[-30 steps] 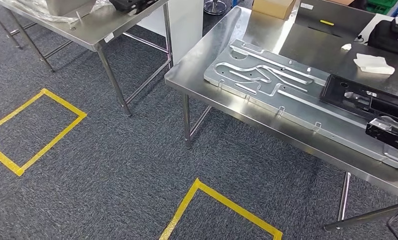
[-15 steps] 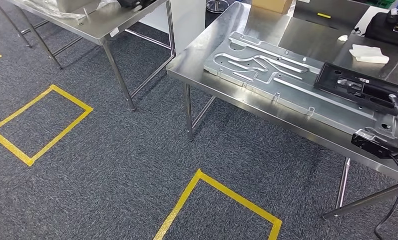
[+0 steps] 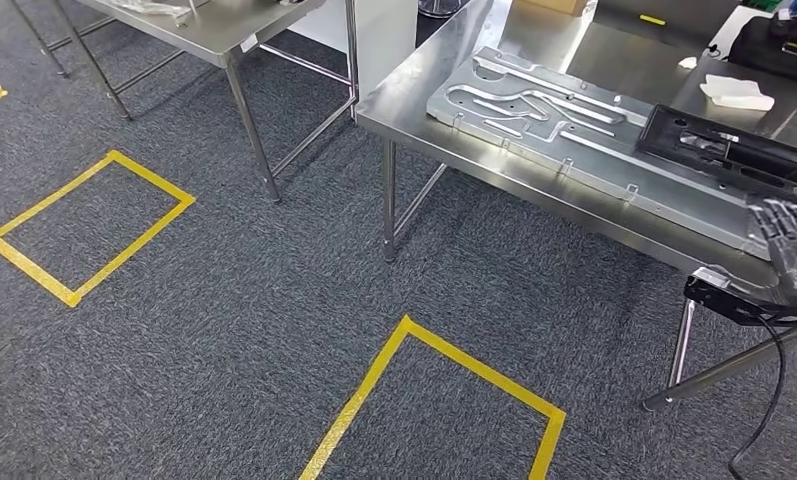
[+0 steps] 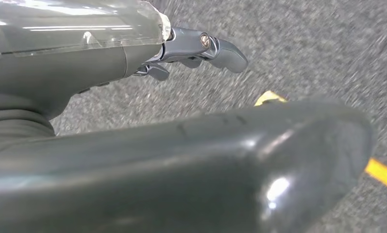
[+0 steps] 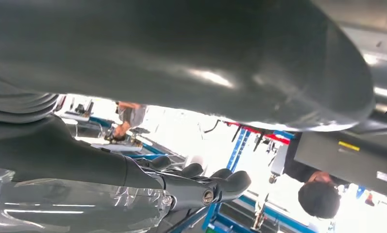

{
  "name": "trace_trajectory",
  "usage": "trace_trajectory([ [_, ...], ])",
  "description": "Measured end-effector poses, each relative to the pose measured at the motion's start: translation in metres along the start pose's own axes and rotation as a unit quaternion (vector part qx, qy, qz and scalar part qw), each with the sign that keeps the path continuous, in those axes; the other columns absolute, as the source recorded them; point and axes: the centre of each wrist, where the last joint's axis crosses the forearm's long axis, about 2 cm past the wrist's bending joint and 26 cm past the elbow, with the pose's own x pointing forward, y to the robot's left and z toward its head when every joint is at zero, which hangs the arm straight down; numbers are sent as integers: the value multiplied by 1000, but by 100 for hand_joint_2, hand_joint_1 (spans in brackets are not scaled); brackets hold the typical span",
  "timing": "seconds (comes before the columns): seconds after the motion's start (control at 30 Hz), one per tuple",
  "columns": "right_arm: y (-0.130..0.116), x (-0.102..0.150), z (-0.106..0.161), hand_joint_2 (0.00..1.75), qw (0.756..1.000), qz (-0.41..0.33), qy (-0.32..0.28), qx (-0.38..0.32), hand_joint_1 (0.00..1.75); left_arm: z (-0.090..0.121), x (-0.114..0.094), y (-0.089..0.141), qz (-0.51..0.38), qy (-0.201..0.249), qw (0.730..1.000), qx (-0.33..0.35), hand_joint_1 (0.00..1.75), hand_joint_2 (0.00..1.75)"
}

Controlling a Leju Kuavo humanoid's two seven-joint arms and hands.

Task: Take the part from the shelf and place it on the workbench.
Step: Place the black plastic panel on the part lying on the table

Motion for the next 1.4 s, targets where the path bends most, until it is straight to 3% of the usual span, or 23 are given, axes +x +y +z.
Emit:
trace_trajectory([
  [0.5,20,22,23,0,998,-53,-26,23,0,2,-4,1,-4,5,1000,-3,0,0],
  [0.7,21,24,29,0,998,-56,-22,20,0,2,-3,1,-5,4,1000,-3,0,0],
  [0.97,33,25,60,0,997,-71,-11,31,0,3,-5,3,-19,6,1000,-11,0,0],
  [1.4,28,22,69,0,998,-55,0,36,0,2,-4,3,-40,9,999,-17,0,0],
])
